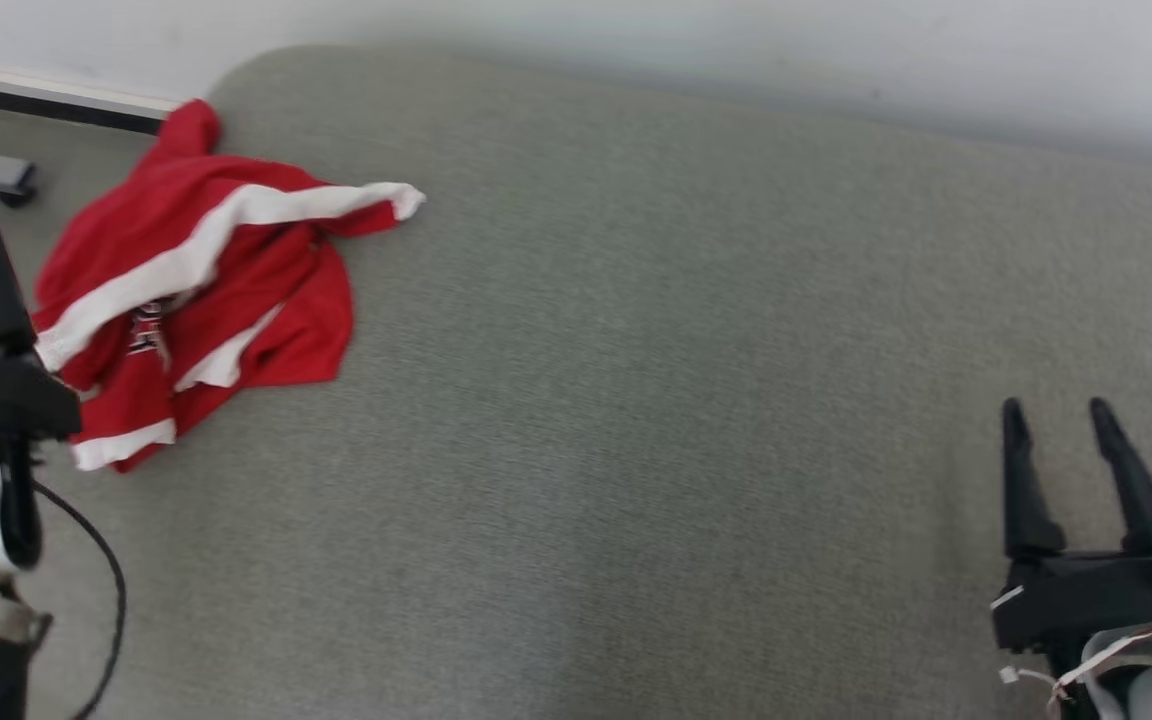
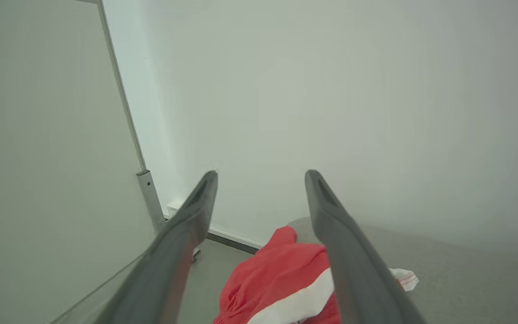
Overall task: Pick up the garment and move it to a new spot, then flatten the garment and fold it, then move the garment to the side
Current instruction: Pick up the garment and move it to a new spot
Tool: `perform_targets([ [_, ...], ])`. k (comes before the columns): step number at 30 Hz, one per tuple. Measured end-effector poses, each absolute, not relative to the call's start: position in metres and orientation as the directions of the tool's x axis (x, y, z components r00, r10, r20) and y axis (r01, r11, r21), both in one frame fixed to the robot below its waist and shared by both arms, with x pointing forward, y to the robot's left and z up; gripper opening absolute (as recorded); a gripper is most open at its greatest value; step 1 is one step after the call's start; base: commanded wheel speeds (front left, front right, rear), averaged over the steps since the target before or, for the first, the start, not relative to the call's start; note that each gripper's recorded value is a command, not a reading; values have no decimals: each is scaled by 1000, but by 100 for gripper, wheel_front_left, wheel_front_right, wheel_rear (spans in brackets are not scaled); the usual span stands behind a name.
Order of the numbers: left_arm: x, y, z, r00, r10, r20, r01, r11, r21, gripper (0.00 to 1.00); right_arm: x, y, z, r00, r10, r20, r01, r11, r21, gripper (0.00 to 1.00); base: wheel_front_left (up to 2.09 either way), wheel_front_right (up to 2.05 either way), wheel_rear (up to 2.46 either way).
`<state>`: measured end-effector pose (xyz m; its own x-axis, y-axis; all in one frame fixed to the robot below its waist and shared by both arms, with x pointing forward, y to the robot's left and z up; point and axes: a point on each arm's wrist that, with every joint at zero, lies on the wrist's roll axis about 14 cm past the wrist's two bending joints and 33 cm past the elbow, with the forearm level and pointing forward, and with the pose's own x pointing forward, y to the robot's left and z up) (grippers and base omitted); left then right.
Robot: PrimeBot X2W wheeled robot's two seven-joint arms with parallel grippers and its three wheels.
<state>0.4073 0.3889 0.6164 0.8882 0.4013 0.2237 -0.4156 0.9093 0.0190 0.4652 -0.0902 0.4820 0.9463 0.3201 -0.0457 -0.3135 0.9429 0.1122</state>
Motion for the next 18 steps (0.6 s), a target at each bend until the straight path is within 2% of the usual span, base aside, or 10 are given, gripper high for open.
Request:
perform_targets([
  [4, 450, 387, 603, 918, 364, 161, -375, 926, 46, 100, 470, -127, 471, 969, 236, -68, -229, 969, 91, 100, 0, 0, 0],
  [8, 491, 388, 569, 940, 340, 39, -342, 938, 62, 100, 468, -153, 458, 980, 173, -102, -165, 983, 81, 100, 0, 0, 0],
  [18, 525, 388, 473, 911, 314, -268, -291, 949, 124, 100, 462, -185, 431, 980, 90, -175, -81, 995, 61, 100, 0, 0, 0],
])
